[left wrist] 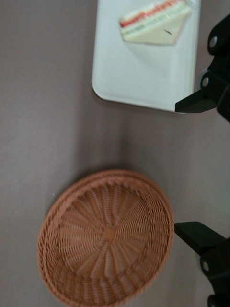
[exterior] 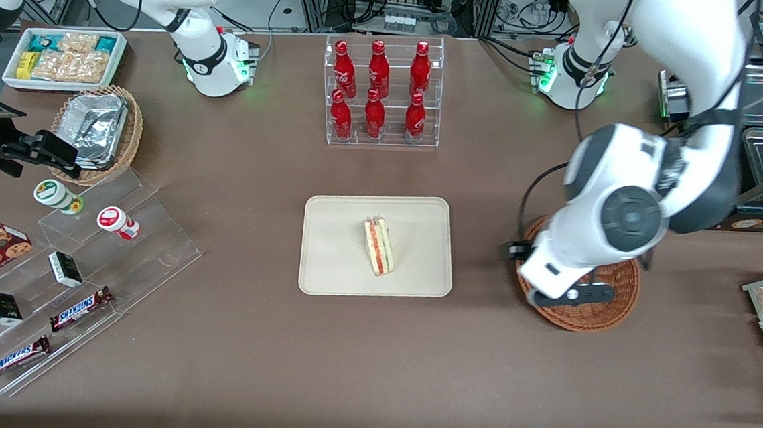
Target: Place sandwich from basket to tray
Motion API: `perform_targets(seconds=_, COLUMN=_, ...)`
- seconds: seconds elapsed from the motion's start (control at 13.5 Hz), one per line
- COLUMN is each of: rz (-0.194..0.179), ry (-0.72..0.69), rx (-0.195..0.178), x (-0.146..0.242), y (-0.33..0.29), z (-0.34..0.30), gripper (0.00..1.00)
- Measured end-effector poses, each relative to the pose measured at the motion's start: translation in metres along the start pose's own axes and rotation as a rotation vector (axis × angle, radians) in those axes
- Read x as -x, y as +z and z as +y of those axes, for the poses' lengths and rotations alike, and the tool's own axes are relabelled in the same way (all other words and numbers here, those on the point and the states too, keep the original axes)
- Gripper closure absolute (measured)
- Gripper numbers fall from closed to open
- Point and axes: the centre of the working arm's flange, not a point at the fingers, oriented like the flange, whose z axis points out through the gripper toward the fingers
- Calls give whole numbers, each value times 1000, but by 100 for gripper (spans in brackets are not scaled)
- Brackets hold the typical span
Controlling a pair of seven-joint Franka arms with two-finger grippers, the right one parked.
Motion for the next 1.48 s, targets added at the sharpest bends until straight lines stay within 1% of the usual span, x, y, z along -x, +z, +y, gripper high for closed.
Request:
perform_targets(seconds=0.07, rz=-14, ry=37, rx=-1, x=5, y=-9, z=-17, gripper=0)
perform_targets(seconds=0.22, rz=-28, ry=111, rx=2, x=14, y=-31, z=-48, gripper=0)
perform_targets(seconds=0.37, rz=-29, ry=182, rx=12, x=25, y=-52, z=-83, gripper=0)
perform_targets(seconds=0.52, rz=-24, ry=224, rx=22, x=39, y=-65, z=-120, gripper=0)
perform_targets(seconds=0.67, rz=-22, ry=232, rx=31, x=56, y=-78, z=-152, gripper=0)
perform_targets(seconds=0.89, rz=-40, ry=231, rx=42, x=86, y=-102, z=-193, gripper=0)
perform_targets(seconds=1.11, rz=-41, ry=218, rx=48, x=112, y=-125, z=-216, gripper=0)
perform_targets(seconds=1.33, rz=-27, ry=206, rx=42, x=126, y=-138, z=-224, gripper=0)
perform_targets(seconds=1.48, rz=-17, ry=189, rx=25, x=132, y=-144, z=-233, gripper=0)
